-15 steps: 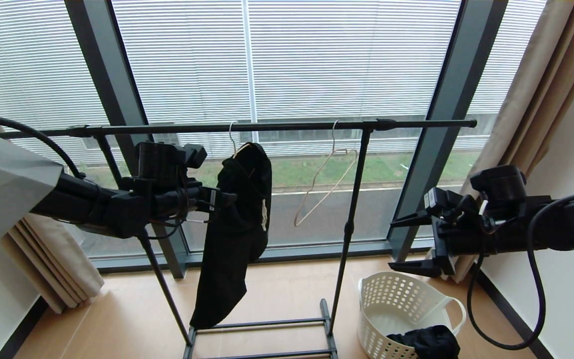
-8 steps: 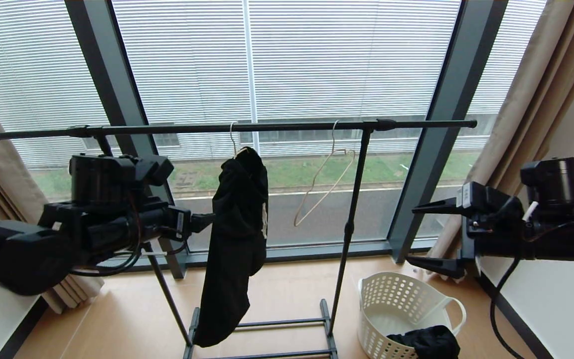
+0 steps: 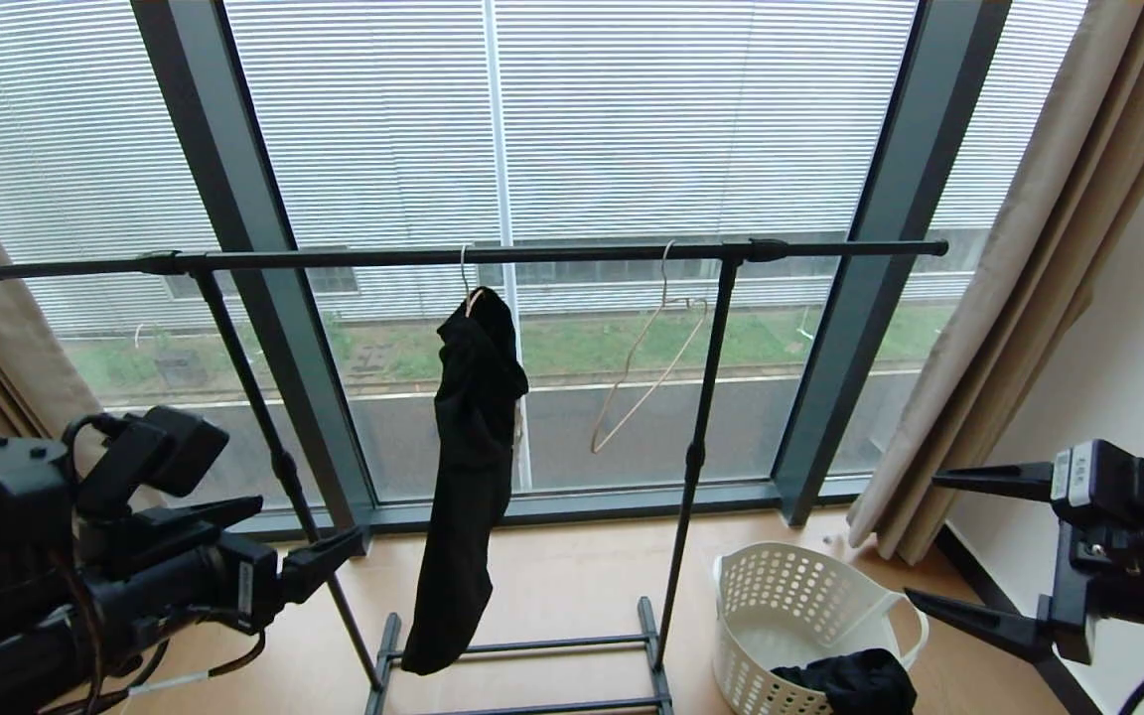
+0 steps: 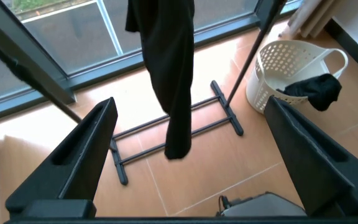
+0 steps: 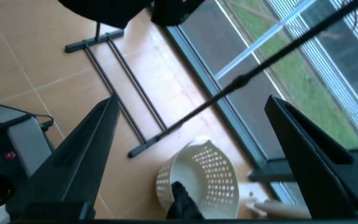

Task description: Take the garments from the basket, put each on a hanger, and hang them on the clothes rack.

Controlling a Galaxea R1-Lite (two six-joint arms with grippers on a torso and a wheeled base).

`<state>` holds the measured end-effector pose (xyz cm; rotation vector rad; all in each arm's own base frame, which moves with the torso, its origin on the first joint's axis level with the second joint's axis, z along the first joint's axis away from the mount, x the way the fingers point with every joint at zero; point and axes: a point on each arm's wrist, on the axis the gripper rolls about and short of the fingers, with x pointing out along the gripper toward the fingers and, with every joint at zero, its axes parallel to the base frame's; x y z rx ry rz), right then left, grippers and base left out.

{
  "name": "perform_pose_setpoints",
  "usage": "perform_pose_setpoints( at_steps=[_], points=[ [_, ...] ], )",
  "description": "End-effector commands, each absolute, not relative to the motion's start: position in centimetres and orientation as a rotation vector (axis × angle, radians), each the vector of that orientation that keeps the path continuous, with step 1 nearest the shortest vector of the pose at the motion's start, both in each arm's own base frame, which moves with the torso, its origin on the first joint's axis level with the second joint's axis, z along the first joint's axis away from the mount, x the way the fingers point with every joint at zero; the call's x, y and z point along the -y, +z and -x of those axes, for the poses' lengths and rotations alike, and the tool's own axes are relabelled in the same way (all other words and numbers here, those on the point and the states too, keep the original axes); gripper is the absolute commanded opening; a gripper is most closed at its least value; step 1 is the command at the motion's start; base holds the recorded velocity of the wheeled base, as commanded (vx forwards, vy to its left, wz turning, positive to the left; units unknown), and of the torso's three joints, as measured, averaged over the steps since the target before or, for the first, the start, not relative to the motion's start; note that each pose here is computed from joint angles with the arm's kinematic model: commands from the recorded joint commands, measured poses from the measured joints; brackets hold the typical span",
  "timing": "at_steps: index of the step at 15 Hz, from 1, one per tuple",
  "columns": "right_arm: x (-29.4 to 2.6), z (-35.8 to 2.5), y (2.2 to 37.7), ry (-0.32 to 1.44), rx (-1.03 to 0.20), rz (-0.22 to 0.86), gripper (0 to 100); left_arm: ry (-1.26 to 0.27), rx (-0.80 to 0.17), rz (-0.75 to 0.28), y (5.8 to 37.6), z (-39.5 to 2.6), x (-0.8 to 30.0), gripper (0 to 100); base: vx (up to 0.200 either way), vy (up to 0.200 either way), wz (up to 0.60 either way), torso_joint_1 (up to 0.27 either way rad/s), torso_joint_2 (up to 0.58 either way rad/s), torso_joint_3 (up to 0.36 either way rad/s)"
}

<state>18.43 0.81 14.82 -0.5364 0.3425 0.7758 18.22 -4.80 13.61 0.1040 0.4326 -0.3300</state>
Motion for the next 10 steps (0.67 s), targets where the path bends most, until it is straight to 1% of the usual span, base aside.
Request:
perform_pose_setpoints(
  at_steps=[1, 3, 6, 7, 10],
  points=[
    [1.2, -15.5, 13.7, 0.651, -0.391, 0.497, 100, -0.327, -0.398, -0.101, 13.4, -14.9, 3.9, 100, 0.000, 0.000, 0.00, 0.000, 0.00, 0.000],
    [2.0, -14.3, 12.3, 0.601, -0.448, 0.447, 100, -0.320, -0.375, -0.089, 13.3, -13.4, 3.5, 100, 0.000, 0.000, 0.00, 0.000, 0.00, 0.000],
    [1.6, -11.1, 11.7, 0.549, -0.432, 0.426, 100, -0.321, -0.374, -0.094, 12.1, -10.9, 2.9, 100, 0.000, 0.000, 0.00, 0.000, 0.00, 0.000],
    [1.6, -10.8, 11.5, 0.541, -0.436, 0.420, 100, -0.321, -0.377, -0.094, 11.9, -10.6, 2.8, 100, 0.000, 0.000, 0.00, 0.000, 0.00, 0.000],
    [1.9, -8.3, 10.4, 0.425, -0.446, 0.377, 100, -0.315, -0.311, -0.089, 11.3, -8.0, 2.1, 100, 0.000, 0.000, 0.00, 0.000, 0.00, 0.000]
  ],
)
